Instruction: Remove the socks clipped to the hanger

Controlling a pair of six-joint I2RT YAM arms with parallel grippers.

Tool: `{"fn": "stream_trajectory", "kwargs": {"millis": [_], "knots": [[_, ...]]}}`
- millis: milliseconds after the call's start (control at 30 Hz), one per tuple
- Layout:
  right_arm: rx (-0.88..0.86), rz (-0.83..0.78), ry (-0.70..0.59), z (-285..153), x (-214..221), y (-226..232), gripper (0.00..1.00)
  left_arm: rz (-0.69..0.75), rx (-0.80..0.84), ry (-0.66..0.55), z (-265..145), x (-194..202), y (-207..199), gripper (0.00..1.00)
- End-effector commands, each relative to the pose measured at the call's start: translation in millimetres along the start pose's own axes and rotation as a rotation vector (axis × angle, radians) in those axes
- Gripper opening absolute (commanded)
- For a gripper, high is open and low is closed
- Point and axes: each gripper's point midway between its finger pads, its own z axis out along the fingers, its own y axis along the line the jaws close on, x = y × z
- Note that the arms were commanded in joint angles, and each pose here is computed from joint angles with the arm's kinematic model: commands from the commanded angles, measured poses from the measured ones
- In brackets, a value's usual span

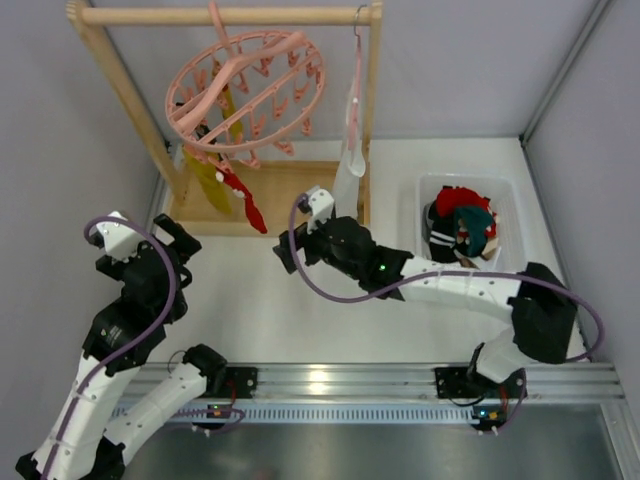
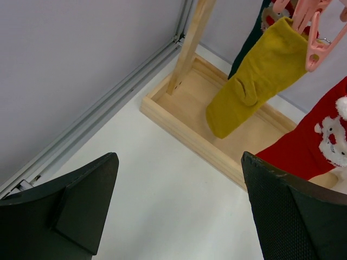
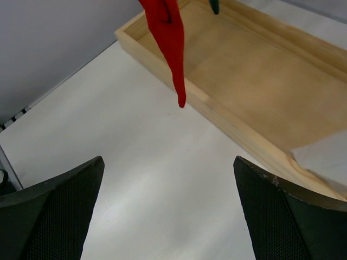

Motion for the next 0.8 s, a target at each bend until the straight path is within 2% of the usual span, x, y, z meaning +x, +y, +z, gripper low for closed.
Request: {"fn": "stream_trajectory", "kwargs": {"millis": [0,33,67,133,167,333,600,767], "knots": [[-0.039,-0.01,-0.138,38,-48,22,0.96,-0.004,-0.023,-0.015,6,2,-2,0.98],[-0.046,-0.011,-0.165,37,-62,26,0.95,0.0,-0.023,-0.013,6,3,-3,0.98],[-0.072,-0.027,-0.128,52,-47,32,0.94,0.002,-0.02,-0.011,6,3,-4,0.98],[-0.114,-0.024,-0.15,64,-61,44,0.92,0.003,-0.016,-0.006,7,4,-6,0.98],[-0.121,-0.029,-0.113,77,-46,48,0.91,0.002,-0.014,-0.004,7,4,-7,0.98],[-0.156,0.005,-0.126,102,-53,62,0.91,0.007,-0.008,0.003,9,7,-8,0.98],[-0.15,0.008,-0.092,137,-32,67,0.9,0.008,0.004,0.012,11,9,-11,0.98],[-0.126,-0.006,-0.097,161,-22,66,0.85,0.005,0.008,0.019,13,10,-12,0.98]]}}
